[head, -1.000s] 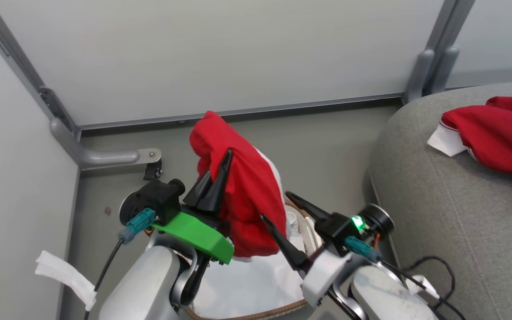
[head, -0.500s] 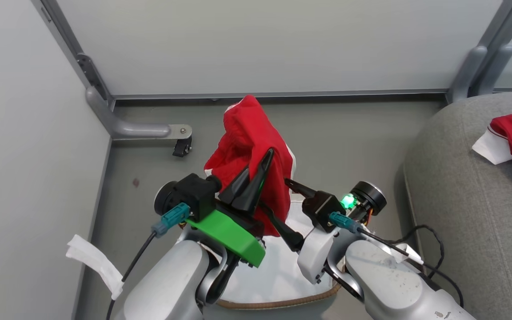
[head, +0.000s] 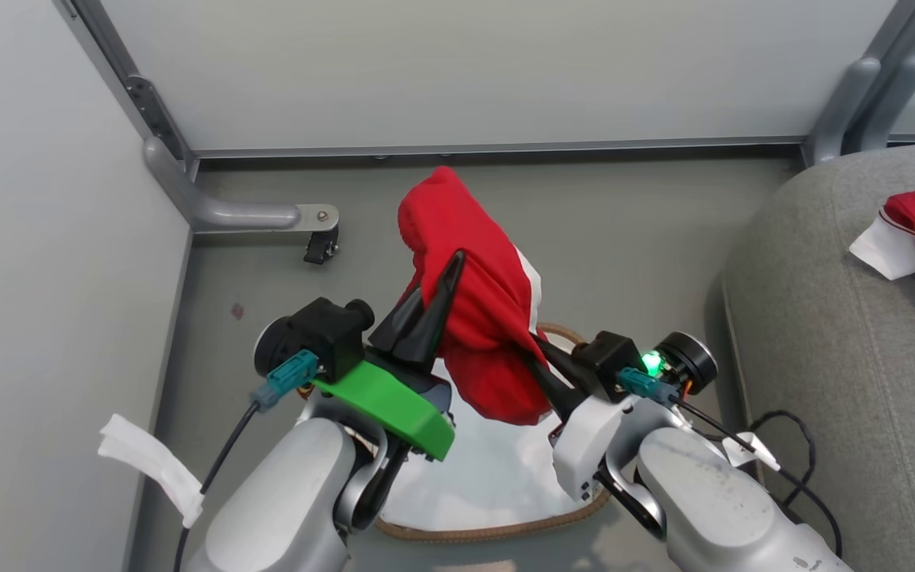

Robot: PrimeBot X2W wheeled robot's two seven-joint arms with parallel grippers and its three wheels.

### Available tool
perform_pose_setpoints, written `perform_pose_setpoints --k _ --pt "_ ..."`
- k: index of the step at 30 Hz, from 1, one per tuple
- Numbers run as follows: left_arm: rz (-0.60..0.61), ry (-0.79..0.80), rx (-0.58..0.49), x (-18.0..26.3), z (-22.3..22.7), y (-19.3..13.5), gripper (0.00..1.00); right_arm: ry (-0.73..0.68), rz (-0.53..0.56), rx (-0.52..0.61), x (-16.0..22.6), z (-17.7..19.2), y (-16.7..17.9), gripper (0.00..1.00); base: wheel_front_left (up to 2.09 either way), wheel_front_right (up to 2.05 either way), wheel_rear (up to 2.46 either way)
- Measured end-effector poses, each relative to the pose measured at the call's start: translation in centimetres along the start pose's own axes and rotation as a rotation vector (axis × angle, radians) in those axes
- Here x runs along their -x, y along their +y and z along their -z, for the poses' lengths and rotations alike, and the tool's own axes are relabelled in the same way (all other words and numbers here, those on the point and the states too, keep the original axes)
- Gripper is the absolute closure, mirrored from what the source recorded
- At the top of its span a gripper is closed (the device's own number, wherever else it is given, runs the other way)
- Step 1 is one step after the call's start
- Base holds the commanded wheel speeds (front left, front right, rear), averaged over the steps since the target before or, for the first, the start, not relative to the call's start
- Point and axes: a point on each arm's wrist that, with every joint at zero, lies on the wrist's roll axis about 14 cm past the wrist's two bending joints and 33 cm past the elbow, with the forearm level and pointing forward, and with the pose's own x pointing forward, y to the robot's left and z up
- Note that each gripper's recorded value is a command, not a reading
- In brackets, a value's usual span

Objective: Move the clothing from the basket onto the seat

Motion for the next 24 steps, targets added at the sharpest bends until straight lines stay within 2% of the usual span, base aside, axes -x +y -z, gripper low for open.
perform_pose_setpoints --k 1,11,17,24 --pt "-0.007 0.009 -0.003 0.0 0.3 0.3 0.00 -0.006 0.015 -0.008 0.3 0.0 -0.3 1.00 0.00 0.00 0.00" --pt "-0.023 0.072 -0.029 0.1 2.8 1.1 0.00 -0.111 0.233 -0.077 4.9 -1.8 -5.1 1.00 0.00 0.00 0.00" --pt "0.030 0.113 -0.019 -0.6 4.7 -0.5 0.00 -0.146 0.384 -0.084 9.2 -2.2 -8.2 1.00 0.00 0.00 0.00" --pt "0.143 0.141 -0.003 -2.7 6.5 -3.9 0.00 -0.176 0.585 -0.070 15.4 -2.7 -11.7 1.00 0.00 0.00 0.00"
